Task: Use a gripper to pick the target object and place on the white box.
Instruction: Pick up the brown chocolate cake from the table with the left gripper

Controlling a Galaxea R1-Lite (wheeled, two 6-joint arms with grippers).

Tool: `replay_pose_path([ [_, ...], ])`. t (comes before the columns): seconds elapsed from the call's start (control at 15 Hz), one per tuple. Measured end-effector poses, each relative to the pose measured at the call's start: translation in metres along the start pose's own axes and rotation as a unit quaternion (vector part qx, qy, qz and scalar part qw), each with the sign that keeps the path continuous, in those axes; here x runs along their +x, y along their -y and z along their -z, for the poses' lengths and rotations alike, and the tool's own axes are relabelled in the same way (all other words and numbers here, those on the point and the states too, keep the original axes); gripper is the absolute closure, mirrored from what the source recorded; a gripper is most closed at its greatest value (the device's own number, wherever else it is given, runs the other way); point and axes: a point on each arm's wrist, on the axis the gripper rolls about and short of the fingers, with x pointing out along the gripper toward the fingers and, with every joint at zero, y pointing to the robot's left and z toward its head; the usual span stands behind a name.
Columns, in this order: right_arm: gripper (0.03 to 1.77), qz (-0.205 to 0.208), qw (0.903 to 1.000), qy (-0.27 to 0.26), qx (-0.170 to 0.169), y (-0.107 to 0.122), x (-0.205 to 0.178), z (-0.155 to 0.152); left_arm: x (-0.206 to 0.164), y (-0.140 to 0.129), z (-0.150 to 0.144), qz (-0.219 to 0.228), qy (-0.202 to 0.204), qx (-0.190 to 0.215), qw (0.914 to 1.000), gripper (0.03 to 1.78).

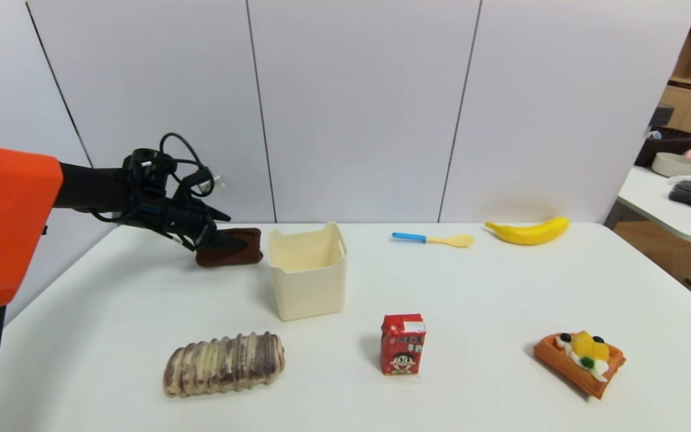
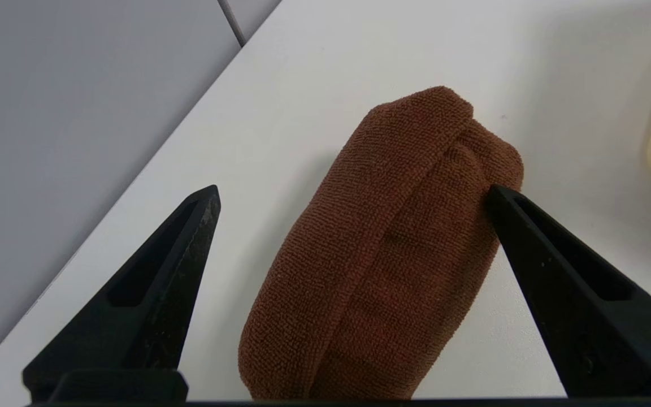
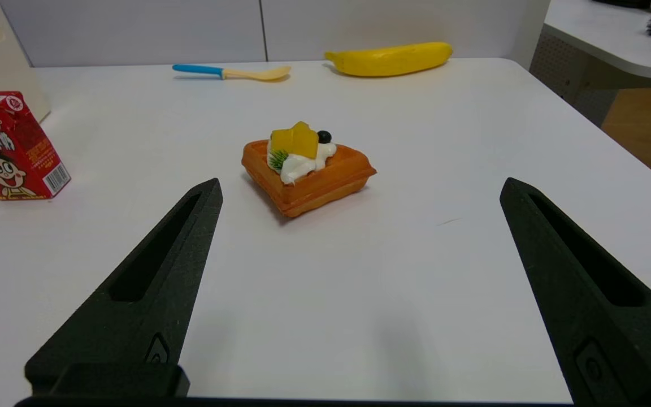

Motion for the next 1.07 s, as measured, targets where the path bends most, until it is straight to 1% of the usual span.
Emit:
replay_pose_path([
  [0.4,0.10,0.000,1.0000,0.000,0.000,0.000,0.000,0.000,0.003,0.004,0.008,0.013,-0.013,-0.014,0.9997,0.12],
  [0.8,0.10,0.000,1.0000,0.000,0.000,0.000,0.000,0.000,0.005,0.015,0.021,0.046,-0.047,-0.036,0.9972,0.12],
  [1.07,0.10,0.000,1.0000,0.000,0.000,0.000,0.000,0.000,0.004,0.017,0.022,0.051,-0.051,-0.036,0.9967,0.12],
])
